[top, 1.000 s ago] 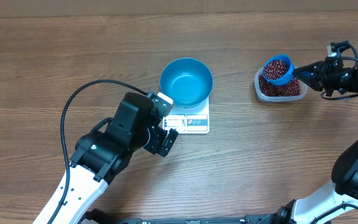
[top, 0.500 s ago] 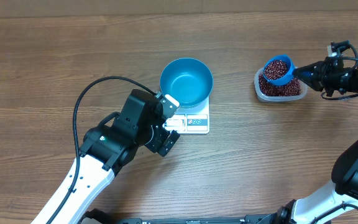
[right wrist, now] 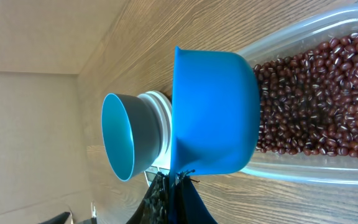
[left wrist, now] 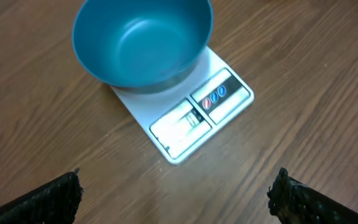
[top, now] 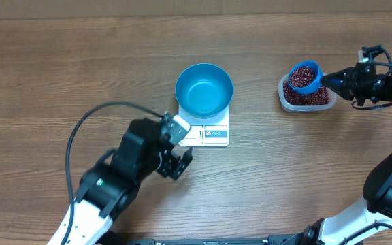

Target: Scoop item into bowl and weigh 150g on scale

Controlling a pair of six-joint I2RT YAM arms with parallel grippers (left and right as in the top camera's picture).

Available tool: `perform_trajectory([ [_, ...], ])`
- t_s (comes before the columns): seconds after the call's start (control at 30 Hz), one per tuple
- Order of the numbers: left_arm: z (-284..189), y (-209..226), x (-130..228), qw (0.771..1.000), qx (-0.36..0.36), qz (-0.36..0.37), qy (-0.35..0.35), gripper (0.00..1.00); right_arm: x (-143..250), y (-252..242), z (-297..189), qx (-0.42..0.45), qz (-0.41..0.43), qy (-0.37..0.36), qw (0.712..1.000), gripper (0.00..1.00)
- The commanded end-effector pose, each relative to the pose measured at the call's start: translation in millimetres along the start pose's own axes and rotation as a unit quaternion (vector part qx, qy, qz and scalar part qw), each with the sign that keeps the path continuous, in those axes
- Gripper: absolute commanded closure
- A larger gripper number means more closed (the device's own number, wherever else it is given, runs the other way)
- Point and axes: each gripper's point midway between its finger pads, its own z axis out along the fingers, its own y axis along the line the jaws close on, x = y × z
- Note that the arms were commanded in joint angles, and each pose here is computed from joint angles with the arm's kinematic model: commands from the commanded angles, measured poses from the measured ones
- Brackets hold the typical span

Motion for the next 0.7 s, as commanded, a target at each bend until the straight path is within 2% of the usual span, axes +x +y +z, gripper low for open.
perform_trajectory([
  [0.0,4.3,-5.3,15.1,1.000,0.011,0.005,0.002,0.01,0.1,5.3,-1.7,-0.012,-0.001,-0.003,1.000,0.96],
  [0.13,11.9,-7.3,28.3,1.000,0.014,-0.001,0.020,0.00,1.3,5.2,-1.7,-0.012,0.002,-0.001,1.000,0.96],
  [0.3,12.3,-8.5,17.4,1.000,0.020,-0.003,-0.002,0.00,1.3,5.2,-1.7,-0.012,0.002,-0.001,1.000,0.96],
  [0.67,12.6,-8.4,17.8,1.000,0.020,-0.003,-0.001,0.00,1.1,5.1,-1.7,-0.012,0.001,-0.001,1.000,0.96],
])
